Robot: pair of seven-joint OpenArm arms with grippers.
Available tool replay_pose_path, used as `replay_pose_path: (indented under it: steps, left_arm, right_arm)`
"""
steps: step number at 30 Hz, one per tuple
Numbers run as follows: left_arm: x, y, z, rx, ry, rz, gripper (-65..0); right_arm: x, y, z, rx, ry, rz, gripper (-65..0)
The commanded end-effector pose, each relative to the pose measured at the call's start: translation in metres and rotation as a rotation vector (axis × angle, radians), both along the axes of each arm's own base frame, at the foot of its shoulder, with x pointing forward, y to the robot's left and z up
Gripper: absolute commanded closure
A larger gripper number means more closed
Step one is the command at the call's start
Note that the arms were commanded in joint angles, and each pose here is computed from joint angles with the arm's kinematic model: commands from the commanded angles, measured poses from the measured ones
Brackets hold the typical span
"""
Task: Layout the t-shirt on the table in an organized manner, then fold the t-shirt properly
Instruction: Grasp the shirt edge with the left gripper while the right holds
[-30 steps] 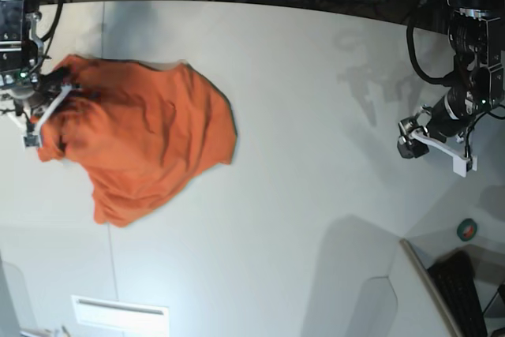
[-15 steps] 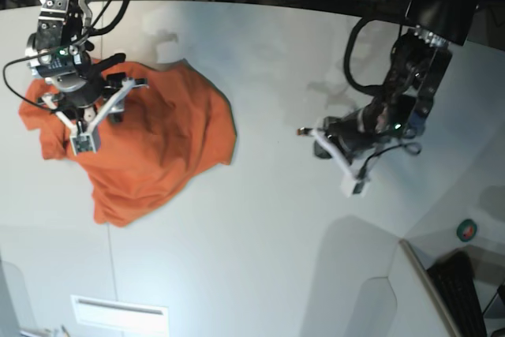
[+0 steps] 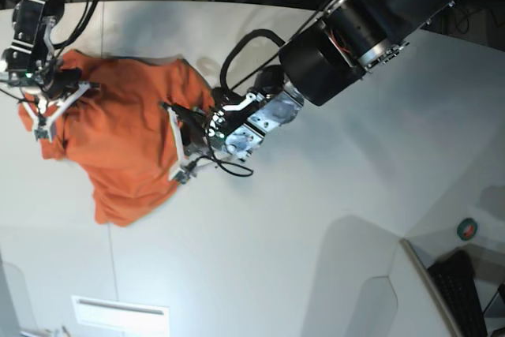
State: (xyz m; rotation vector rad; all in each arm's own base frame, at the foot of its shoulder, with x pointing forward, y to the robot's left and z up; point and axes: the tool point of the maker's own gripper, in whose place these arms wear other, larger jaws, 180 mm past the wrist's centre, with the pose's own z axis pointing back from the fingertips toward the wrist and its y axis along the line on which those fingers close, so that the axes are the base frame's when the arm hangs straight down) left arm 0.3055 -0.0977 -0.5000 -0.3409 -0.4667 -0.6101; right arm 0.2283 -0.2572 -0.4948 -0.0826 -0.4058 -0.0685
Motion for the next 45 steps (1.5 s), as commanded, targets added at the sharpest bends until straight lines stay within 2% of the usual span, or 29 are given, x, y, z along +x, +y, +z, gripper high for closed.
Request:
replay_pose_path:
  steps: [1,3,6,9,13,17,20,24,28,29,31,33,34,38,42,45]
  left_arm:
    - [-0.008,0.010,-0.008,0.040,0.028,-0.013,0.0]
    - [-0.029,0.017,-0.017,0.062,0.071,-0.028,0.0]
    - [-0.055,0.045,-0.020,0.093,0.115,-0.051,0.0]
    - [-0.072,0.065,-0.006,0.067,0.106,-0.060,0.0]
    - [-0.072,0.089,0.027,-0.016,0.097,0.060,0.0]
    - [-0.064,0.117,0.069,-0.079,0.082,0.197,0.0]
    - [-0.050,0.147,0.096,-0.109,0.018,0.307,0.0]
    - [-0.031,0.199,0.115,-0.105,-0.056,0.456,0.0]
    - [-0.024,0.274,0.121,-0.076,-0.100,0.678,0.0]
    - [-0.024,0.298,0.121,-0.062,-0.107,0.747,0.0]
    - [-0.029,0.337,0.117,-0.039,-0.106,0.844,0.0]
    - [-0.036,0.370,0.107,-0.015,-0.094,0.882,0.0]
    - [-0.040,0.384,0.103,-0.012,-0.097,0.896,0.0]
    - [-0.047,0.421,0.088,-0.008,-0.156,0.902,0.0]
    - [-0.060,0.436,0.079,0.016,-0.176,0.915,0.0]
    - [-0.061,0.435,0.080,0.011,-0.177,0.896,-17.3]
  right_arm:
    - [0.016,-0.010,0.007,-0.013,-0.033,-0.001,0.0]
    - [0.027,-0.012,-0.002,0.013,-0.012,-0.013,0.0]
    - [0.055,-0.010,-0.003,0.042,-0.038,-0.020,0.0]
    - [0.082,0.018,-0.001,0.054,-0.042,0.076,0.0]
    - [0.119,0.057,0.010,0.045,-0.065,0.223,0.0]
    - [0.150,0.076,0.030,0.026,-0.142,0.300,0.0]
    - [0.161,0.073,0.056,-0.013,-0.199,0.315,0.0]
    - [0.127,0.046,0.100,-0.076,-0.236,0.229,0.0]
    - [0.065,0.058,0.110,-0.051,-0.219,0.151,0.0]
    - [0.050,0.066,0.106,-0.029,-0.204,0.144,-3.2]
    - [0.028,0.082,0.096,0.040,-0.182,0.132,-21.3]
    - [0.011,0.101,0.087,0.130,-0.161,0.124,-38.9]
    - [0.004,0.109,0.082,0.170,-0.149,0.122,-43.4]
    - [-0.022,0.133,0.060,0.308,-0.087,0.086,-42.6]
    - [-0.035,0.139,0.048,0.332,-0.044,0.078,-42.6]
    - [-0.045,0.145,0.034,0.360,0.002,0.067,-42.8]
